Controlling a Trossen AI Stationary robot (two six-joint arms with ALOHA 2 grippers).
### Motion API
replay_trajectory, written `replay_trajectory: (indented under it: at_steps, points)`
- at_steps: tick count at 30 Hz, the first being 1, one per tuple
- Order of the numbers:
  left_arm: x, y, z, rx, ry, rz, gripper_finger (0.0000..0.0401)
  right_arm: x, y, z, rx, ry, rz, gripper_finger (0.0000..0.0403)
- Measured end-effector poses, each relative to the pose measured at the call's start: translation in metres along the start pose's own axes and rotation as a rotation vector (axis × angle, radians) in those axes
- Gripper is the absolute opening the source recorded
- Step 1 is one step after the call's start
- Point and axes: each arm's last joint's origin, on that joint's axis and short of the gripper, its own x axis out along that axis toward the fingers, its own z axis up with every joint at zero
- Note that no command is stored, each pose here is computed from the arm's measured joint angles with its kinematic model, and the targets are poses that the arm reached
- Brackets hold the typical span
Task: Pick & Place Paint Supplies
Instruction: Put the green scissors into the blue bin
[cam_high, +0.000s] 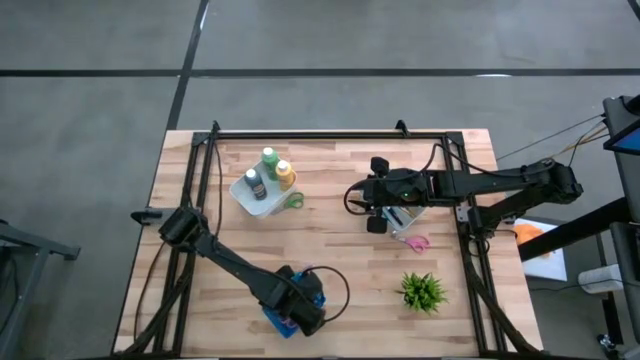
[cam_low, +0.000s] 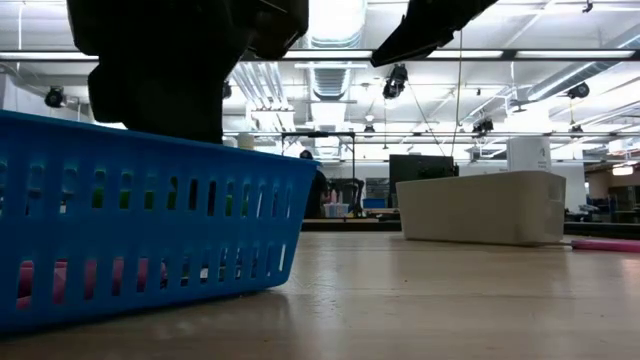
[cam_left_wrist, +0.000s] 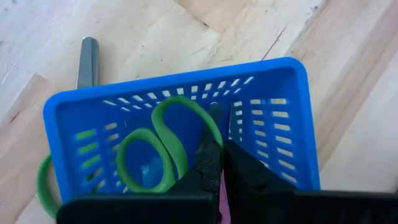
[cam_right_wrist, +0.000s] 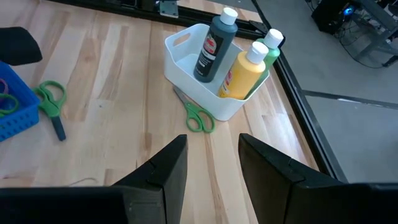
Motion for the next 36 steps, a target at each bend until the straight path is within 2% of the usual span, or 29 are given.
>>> replay_trajectory:
  at_steps: [5, 15, 25, 36]
  points:
    - [0.0, 0.0, 0.0, 0.0, -0.005, 0.001, 0.0015, 0.0, 0.0, 0.0, 0.0, 0.0, 0.0, 0.0143]
    - [0.0, -0.001, 0.001, -0.003, -0.015, -0.008, 0.0088, 0.0, 0.0, 0.0, 0.0, 0.0, 0.0, 0.0143]
    - [-0.004, -0.001, 0.002, 0.01, -0.023, -0.019, 0.0093, 0.0, 0.0, 0.0, 0.0, 0.0, 0.0, 0.0143]
    - [-0.054, 0.018, 0.012, 0.006, -0.18, 0.068, 0.0093, 0.0, 0.0, 0.0, 0.0, 0.0, 0.0, 0.0143]
